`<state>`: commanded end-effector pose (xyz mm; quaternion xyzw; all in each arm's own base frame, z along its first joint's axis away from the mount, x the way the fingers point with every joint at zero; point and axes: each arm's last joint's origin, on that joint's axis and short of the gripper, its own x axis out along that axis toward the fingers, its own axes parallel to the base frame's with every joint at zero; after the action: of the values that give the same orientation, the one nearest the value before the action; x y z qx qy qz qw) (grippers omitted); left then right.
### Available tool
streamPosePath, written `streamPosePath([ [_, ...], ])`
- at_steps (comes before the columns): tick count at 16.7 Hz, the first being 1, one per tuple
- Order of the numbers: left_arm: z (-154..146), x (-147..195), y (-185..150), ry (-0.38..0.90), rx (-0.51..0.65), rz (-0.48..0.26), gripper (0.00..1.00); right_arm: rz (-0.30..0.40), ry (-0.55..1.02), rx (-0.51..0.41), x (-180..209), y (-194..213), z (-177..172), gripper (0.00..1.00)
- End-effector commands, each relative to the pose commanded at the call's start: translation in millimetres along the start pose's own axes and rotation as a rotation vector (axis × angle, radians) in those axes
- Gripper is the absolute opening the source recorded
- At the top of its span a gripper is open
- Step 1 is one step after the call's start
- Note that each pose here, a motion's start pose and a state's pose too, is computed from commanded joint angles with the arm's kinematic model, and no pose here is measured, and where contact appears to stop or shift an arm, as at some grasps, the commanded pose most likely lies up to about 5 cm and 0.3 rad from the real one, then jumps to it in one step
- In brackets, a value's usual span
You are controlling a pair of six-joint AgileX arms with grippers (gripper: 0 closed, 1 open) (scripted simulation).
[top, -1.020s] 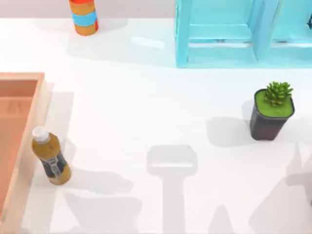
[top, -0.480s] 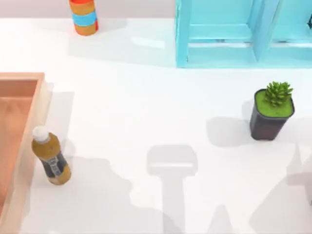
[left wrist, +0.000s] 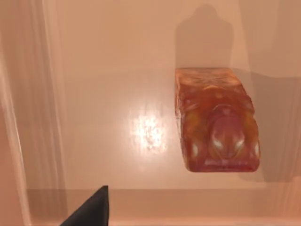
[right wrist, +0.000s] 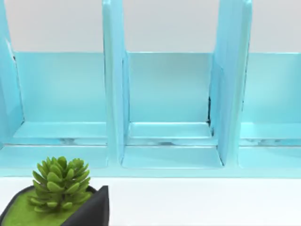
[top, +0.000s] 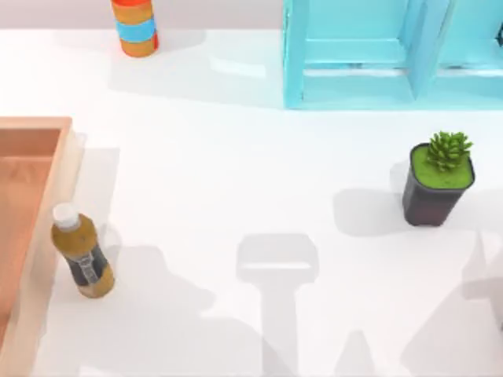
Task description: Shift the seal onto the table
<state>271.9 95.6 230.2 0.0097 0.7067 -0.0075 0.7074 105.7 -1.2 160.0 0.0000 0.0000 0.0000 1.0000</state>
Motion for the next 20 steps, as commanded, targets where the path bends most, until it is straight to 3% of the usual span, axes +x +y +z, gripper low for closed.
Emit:
streamPosePath([
  [11, 2, 89, 3, 0.003, -0.003, -0.001, 1.00, 0.000, 0.000, 0.000, 0, 0, 0, 1.00],
  [17, 0, 99, 1, 0.001, -0.003, -0.001, 1.00, 0.000, 0.000, 0.000, 0, 0, 0, 1.00],
  [20, 0, 99, 1, 0.001, -0.003, -0.001, 0.77, 0.000, 0.000, 0.000, 0, 0, 0, 1.00],
])
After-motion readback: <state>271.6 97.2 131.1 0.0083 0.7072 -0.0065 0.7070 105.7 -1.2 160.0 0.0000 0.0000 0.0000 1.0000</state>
